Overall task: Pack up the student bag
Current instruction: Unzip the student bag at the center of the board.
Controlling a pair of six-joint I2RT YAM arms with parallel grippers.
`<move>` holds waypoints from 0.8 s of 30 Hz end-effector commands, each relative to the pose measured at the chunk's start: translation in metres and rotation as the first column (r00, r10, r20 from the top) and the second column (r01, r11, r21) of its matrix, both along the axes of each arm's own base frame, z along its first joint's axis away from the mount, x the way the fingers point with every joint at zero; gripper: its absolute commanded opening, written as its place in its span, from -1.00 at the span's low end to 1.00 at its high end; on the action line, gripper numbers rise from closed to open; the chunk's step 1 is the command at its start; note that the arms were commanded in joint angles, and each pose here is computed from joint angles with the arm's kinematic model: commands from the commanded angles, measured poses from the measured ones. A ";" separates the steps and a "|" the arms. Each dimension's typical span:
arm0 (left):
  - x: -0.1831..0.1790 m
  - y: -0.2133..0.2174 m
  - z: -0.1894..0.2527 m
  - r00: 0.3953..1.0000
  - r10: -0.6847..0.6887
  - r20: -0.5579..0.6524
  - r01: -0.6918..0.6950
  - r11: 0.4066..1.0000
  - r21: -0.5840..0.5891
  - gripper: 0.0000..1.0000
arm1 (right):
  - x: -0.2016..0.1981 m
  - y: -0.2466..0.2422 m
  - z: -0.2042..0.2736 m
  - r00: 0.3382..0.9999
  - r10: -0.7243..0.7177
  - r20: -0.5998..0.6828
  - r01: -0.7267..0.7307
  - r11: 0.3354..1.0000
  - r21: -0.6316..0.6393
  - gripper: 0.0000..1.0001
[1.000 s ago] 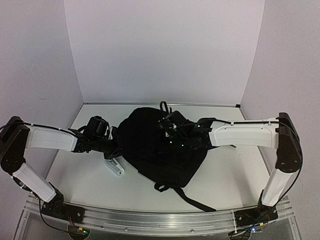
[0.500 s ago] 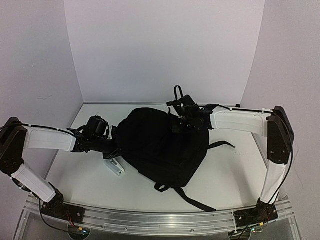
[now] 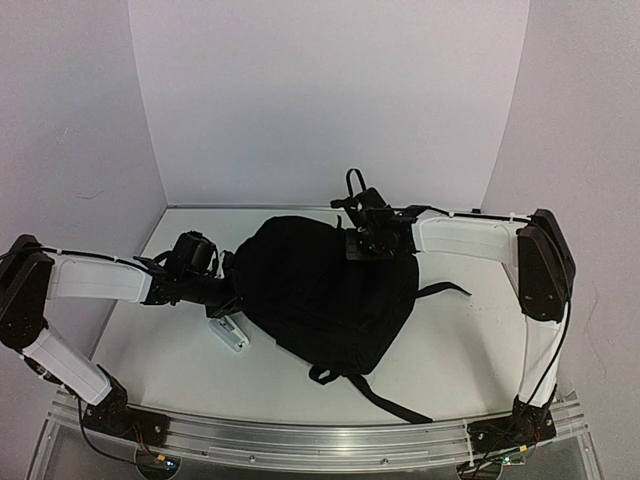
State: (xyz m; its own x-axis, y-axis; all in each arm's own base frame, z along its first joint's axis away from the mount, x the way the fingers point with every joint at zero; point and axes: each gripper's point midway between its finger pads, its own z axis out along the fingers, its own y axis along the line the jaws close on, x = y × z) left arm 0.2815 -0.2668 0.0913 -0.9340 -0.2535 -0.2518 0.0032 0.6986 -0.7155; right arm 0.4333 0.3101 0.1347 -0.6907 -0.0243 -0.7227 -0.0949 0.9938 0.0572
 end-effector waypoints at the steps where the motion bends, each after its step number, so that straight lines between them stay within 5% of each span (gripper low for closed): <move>1: -0.009 0.018 -0.008 1.000 -0.006 -0.027 0.009 0.993 0.114 -0.73 | 0.023 -0.026 0.031 0.997 -0.039 0.074 0.041 0.999 -0.021 -0.97; 6: 0.002 0.010 0.024 0.993 -0.091 0.074 0.080 0.987 0.136 0.35 | -0.009 -0.018 0.053 0.994 0.105 0.041 -0.108 0.993 0.057 -0.14; 9: 0.017 0.006 0.053 0.975 -0.130 0.178 0.096 0.977 0.190 0.62 | -0.035 -0.024 0.066 0.989 0.145 0.020 -0.147 0.982 0.118 0.26; 15: 0.031 -0.031 0.091 0.915 -0.260 0.309 0.156 0.933 0.323 0.82 | -0.077 -0.051 0.062 0.995 0.085 -0.047 -0.073 0.973 0.217 0.70; 24: 0.019 -0.121 0.093 0.775 -0.528 0.346 0.400 0.835 0.379 0.92 | -0.101 -0.063 0.017 0.984 0.032 -0.176 0.015 0.966 0.259 0.71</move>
State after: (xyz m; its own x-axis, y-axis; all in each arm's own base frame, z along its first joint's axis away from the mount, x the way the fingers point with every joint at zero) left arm 0.3012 -0.3661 0.1939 -0.7507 0.1980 -0.6302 0.5393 0.7347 -0.4116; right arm 0.3412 0.2468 0.1654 -0.7762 0.0957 -0.6232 -0.1129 0.9514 0.2866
